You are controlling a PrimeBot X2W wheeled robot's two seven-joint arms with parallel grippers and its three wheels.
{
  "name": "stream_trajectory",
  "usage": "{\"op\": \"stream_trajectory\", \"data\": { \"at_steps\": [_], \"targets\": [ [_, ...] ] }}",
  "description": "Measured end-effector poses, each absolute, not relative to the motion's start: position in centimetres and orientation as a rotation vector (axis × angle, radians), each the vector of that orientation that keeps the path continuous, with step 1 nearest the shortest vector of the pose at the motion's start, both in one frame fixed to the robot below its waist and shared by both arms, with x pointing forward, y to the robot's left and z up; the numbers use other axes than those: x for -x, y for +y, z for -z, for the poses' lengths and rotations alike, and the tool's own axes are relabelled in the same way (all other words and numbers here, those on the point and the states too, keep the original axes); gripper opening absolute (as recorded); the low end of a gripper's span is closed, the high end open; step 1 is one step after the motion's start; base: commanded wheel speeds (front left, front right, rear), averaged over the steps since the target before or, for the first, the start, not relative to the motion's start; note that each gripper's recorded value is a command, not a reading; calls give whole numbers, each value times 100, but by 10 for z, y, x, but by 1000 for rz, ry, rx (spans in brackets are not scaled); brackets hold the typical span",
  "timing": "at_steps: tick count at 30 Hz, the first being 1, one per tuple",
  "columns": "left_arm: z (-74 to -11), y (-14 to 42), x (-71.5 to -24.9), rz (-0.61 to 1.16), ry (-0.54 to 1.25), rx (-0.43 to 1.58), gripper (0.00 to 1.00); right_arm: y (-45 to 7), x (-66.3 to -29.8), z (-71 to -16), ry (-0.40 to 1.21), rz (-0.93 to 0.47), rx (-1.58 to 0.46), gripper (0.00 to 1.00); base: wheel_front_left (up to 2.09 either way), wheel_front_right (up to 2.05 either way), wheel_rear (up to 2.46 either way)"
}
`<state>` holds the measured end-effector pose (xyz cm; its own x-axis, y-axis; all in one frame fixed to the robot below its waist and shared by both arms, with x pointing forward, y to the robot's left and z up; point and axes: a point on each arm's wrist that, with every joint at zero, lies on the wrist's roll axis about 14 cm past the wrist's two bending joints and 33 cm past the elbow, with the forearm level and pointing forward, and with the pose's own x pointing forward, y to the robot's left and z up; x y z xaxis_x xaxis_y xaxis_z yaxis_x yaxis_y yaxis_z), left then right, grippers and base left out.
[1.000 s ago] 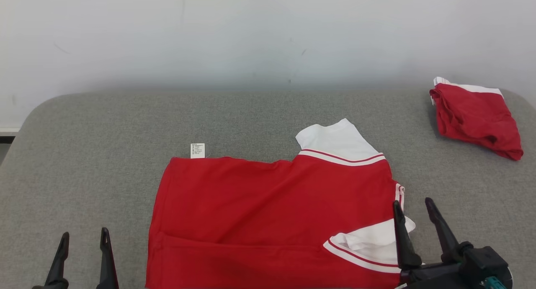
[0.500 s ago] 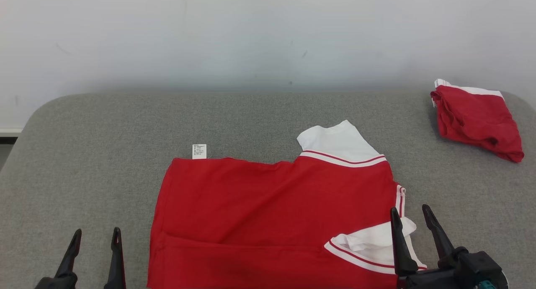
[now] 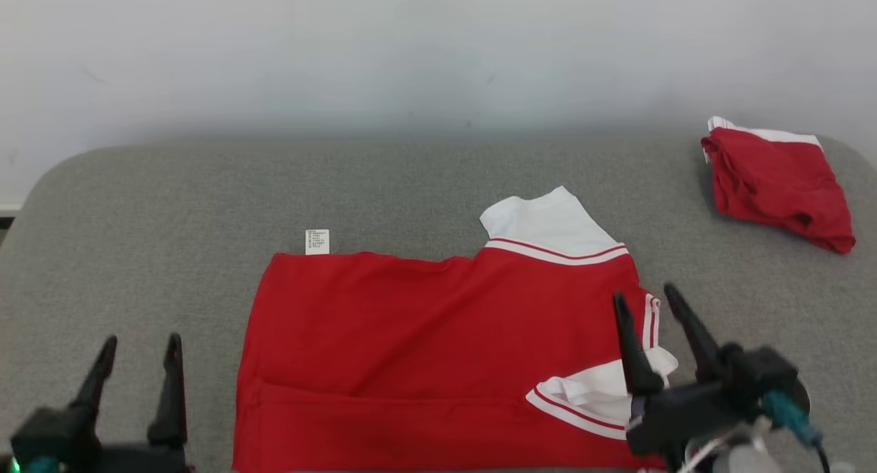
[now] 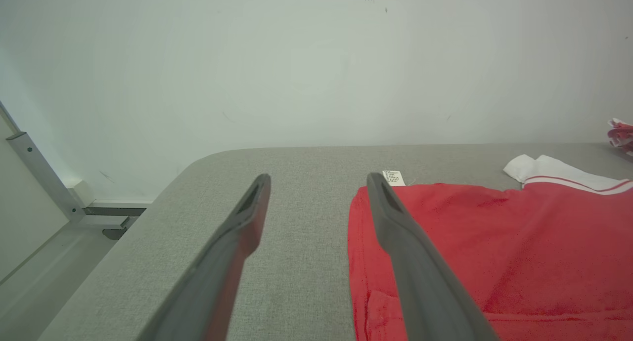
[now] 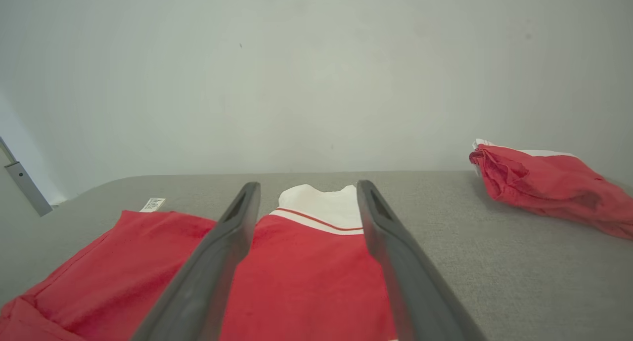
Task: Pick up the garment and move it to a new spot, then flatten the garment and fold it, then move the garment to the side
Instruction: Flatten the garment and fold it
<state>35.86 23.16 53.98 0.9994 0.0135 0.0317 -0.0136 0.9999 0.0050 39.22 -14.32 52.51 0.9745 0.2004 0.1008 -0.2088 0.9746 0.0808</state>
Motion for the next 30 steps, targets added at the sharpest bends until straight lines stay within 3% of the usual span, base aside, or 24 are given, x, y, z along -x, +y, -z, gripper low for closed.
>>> {"op": "stream_trajectory", "data": {
  "at_steps": [5,15,30],
  "targets": [
    [-553,232,-400,49,-34,-3,100,-148,-436,-545,-102,-221,-61,100,0,0,0],
    [-528,217,-496,180,134,38,100,-158,-533,-545,-32,-218,18,100,0,0,0],
    [-412,190,-535,249,508,149,100,-160,-584,-480,132,-216,58,100,0,0,0]
  ]
}}
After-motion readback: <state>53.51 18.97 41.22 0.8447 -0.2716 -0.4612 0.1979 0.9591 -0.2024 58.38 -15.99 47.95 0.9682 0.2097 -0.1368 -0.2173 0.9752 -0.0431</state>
